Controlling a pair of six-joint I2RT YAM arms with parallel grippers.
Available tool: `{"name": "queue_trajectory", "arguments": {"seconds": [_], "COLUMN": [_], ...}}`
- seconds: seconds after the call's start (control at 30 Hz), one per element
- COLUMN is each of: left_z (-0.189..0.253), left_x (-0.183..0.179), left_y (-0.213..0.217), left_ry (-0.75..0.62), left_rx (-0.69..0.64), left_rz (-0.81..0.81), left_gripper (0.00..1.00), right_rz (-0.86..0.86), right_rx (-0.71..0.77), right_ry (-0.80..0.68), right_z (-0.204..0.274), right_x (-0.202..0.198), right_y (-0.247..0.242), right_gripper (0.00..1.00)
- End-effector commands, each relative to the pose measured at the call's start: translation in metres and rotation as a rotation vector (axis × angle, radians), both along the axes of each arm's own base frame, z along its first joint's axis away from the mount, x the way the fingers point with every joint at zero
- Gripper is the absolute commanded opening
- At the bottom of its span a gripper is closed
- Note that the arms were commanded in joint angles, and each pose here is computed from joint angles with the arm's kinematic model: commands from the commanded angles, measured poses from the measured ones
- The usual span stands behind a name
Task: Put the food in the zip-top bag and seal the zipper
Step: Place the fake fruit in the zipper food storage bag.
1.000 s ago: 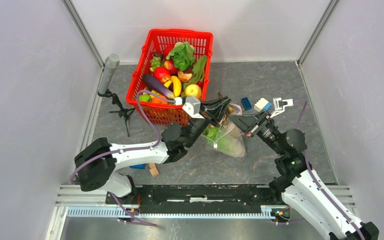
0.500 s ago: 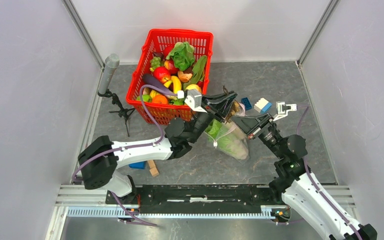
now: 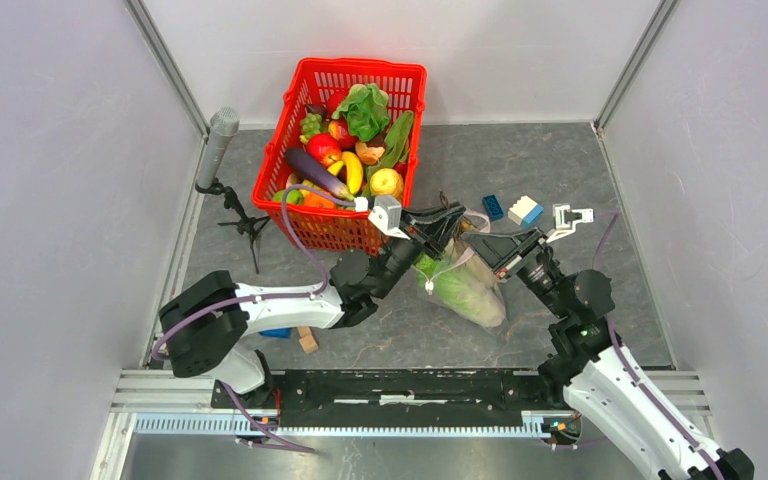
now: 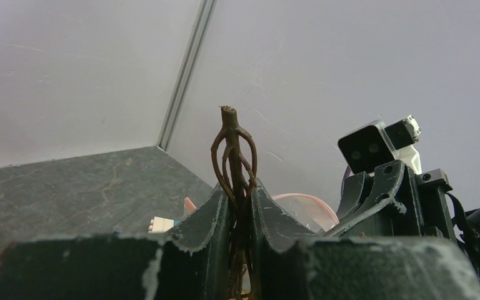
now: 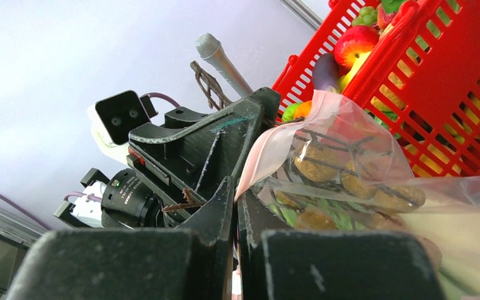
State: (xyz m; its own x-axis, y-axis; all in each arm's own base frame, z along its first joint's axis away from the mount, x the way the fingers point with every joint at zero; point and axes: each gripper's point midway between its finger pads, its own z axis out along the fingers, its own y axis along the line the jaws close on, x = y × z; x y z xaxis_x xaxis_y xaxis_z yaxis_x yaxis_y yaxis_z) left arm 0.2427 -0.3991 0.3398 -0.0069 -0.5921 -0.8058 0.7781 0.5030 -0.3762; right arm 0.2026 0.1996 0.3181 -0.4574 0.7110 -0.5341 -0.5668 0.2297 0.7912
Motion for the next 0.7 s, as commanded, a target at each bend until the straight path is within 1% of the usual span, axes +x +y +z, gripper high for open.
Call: {"name": "queue_trajectory", "arguments": {"seconds": [0.0,0.17,0.33,0.43,0.67], "left_z": [0.011,0.002,0.002,-0.003,-0.016], "left_x": [-0.003,-0.010,-0.010,-0.014,-0.019], "left_y": [0.007,0.011,0.030,0.031,0.030], "left_ry": [-0.022,-0.024,-0.038,-0.045,-0.055], "left_rx": [-0.044,-0.020,-0.015,0.026,0.075], "left_rz": [0.009,0.003,0.055,0.047,0.065], "left_gripper": [0.02,0.02,0.02,0.02,0.02], "right_rz": [-0.039,-0.071,-0.101,-0.101,-0.074], "right_rx": [0.046,0.019,-0.010,-0.010,-0.012], "right_ry": [-0.098,-0.117,-0.110,-0.120,-0.157], "right_z": [0.035,0.043,0.042,0.046,0.062], "right_x": [-0.006,-0.003,0.001,0.000,-0.006], "right_y": [-0.009,-0.012,-0.015,-0.015,-0.012], "right_gripper": [0.05,0.05,0.06,0.05,0.06]}}
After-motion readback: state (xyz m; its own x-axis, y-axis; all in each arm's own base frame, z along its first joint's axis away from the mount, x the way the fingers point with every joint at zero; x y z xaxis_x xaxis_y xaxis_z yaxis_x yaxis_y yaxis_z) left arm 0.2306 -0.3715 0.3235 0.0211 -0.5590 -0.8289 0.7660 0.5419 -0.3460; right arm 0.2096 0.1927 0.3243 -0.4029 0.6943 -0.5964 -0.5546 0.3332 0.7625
